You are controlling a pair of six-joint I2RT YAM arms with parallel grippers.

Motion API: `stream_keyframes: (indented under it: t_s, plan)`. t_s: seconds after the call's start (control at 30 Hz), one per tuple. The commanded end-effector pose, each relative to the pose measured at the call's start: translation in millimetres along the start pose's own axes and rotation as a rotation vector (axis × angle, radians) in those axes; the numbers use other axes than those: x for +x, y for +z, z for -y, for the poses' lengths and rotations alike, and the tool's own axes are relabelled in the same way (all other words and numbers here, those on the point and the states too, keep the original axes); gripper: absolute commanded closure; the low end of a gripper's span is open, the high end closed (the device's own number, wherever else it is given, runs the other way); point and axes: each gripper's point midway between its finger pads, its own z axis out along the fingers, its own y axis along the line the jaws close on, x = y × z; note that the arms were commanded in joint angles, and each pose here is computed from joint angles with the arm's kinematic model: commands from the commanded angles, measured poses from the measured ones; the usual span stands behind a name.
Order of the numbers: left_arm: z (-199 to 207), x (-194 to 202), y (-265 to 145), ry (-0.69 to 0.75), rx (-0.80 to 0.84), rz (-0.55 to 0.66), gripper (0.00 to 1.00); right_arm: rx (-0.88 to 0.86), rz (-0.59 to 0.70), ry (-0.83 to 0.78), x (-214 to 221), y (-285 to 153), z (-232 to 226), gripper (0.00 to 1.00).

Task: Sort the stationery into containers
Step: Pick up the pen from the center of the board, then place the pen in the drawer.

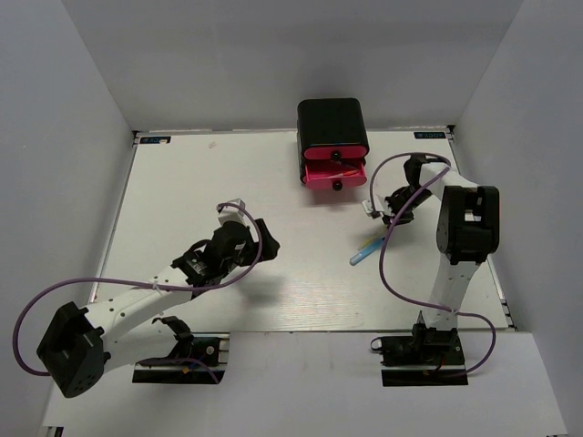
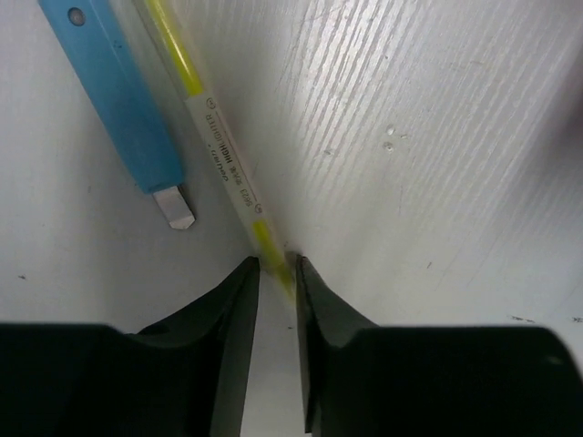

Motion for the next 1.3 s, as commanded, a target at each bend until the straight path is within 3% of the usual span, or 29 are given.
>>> stream_keyframes:
  t_s: [0.0, 0.13, 0.23, 0.43, 0.63, 0.67, 0.93, 1.27]
  plan:
    - [20, -18, -3, -0.033, 0.059, 0.040, 0.00, -0.060, -0.019, -0.093, 5, 12, 0, 0.73]
    - [21, -16, -1, -0.032, 0.065, 0.032, 0.00, -0.060, 0.011, -0.049, -1, 16, 0, 0.91]
    - [23, -18, -1, -0.035, 0.072, 0.039, 0.00, -0.028, 0.062, -0.025, -14, 10, 3, 1.00]
    - [28, -17, 3, -0.036, 0.093, 0.032, 0.00, 0.075, 0.211, -0.020, -64, -21, 8, 1.00]
    - [36, -15, 6, -0.038, 0.124, 0.022, 0.00, 0.306, 0.332, -0.050, -134, -84, 40, 1.00]
    - [37, -14, 5, -0.038, 0.130, 0.015, 0.00, 0.324, 0.351, 0.012, -143, -91, 42, 1.00]
    - [40, -14, 7, -0.030, 0.143, 0.016, 0.00, 0.604, 0.250, 0.021, -150, -129, 123, 1.00]
    - [31, -14, -3, -0.043, 0.139, 0.036, 0.00, 0.664, 0.127, 0.007, -133, -113, 182, 1.00]
